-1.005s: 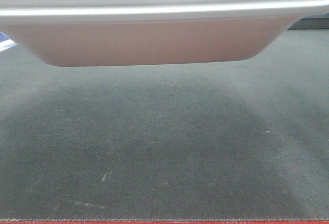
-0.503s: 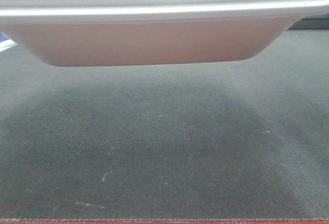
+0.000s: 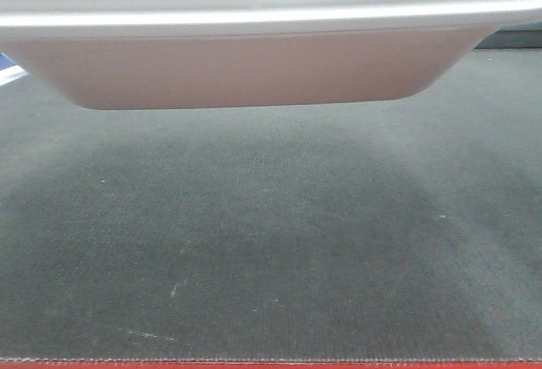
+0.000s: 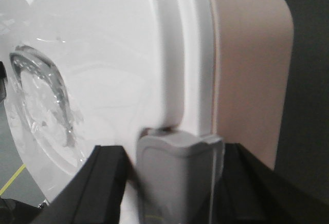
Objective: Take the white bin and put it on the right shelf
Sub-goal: 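Hold the raised bin steady with both grippers, then hold the bin with both grippers while turning away from the table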
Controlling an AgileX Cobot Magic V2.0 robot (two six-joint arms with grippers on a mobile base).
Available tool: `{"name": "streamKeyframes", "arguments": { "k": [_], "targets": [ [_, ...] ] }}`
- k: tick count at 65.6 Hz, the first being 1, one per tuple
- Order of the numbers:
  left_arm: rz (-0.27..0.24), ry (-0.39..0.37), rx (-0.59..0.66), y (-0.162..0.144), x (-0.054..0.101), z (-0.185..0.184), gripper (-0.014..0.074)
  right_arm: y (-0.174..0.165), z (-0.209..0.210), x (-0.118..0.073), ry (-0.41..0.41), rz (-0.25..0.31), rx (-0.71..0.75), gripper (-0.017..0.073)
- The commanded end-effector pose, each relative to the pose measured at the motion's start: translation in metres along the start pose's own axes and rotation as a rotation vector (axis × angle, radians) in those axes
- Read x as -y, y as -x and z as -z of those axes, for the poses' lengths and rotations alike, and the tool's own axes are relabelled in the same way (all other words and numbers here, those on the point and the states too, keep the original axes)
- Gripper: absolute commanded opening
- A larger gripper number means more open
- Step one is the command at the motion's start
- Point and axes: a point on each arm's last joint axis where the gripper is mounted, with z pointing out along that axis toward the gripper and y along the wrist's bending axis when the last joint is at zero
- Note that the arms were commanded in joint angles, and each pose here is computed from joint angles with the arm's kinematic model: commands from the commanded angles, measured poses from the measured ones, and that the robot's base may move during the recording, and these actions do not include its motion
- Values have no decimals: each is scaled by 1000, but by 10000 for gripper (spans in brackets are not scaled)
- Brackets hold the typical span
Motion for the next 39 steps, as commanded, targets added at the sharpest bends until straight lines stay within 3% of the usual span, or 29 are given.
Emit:
{"name": "streamKeyframes", "arguments": {
  "k": [1, 39],
  "targets": [
    [8, -198, 70, 10, 30, 7, 188, 6, 9, -36, 263, -10, 31, 368],
    [8, -198, 70, 10, 30, 7, 188, 7, 9, -36, 262, -10, 32, 368]
  ]
}}
